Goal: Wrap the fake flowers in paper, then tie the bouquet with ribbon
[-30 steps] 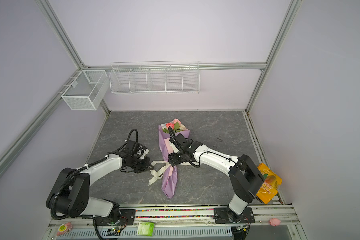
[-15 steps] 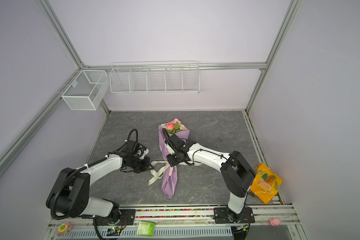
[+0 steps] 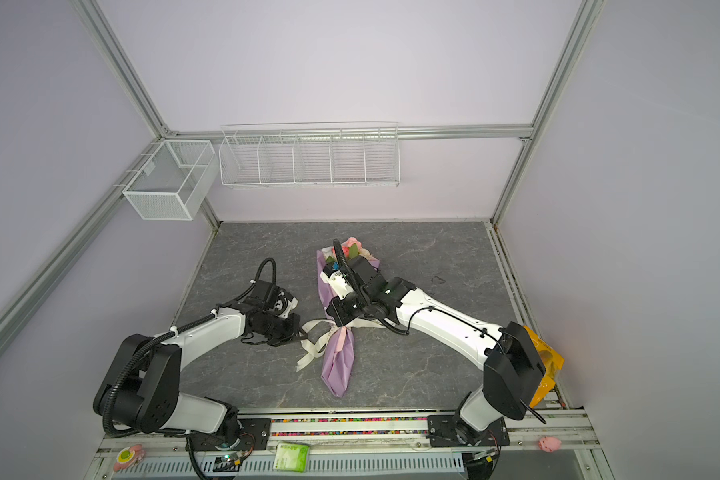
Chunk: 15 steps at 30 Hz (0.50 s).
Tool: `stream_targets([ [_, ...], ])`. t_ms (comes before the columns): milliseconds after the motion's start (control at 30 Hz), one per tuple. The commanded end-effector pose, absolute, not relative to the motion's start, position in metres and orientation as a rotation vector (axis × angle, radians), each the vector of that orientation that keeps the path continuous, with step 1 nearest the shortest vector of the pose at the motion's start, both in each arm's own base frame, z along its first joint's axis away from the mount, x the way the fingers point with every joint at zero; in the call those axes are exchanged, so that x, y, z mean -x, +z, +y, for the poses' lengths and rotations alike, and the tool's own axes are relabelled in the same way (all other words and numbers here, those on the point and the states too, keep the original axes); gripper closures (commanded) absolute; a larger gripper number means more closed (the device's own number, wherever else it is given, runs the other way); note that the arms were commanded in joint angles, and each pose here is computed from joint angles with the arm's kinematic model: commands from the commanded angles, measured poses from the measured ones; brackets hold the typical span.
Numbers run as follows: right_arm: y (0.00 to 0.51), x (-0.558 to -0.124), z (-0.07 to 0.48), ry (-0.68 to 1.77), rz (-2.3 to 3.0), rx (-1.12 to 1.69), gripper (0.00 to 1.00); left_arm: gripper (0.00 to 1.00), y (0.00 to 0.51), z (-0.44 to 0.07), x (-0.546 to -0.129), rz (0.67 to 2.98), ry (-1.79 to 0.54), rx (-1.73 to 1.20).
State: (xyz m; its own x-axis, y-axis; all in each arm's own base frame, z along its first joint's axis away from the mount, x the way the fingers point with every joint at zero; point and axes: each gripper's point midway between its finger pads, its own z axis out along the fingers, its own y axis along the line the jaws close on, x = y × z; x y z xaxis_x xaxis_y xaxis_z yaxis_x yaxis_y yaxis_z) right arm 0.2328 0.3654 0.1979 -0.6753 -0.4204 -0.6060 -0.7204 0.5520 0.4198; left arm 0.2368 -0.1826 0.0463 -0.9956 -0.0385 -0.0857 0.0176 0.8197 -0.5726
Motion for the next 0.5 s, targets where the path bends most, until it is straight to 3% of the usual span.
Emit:
stream_targets([
  [0,0.206,-0.21,0.374,1.063,2.295,1.048,0.93,1.0,0.052,-0.185,-0.247,2.877,-0.919,0.001],
  [233,0.207,-0.156,0.375,1.3,2.233,1.322,0.87,1.0,0.05,-0.184,-0.247,2.88,-0.911,0.007],
  [367,0.184,-0.159,0.353,1.134,2.344,1.339,0.64,1.0,0.05,-0.185,-0.247,2.882,-0.916,0.006],
  [467,0.175,-0.206,0.321,0.932,2.425,1.047,0.49,1.0,0.049,-0.185,-0.246,2.885,-0.915,0.006],
])
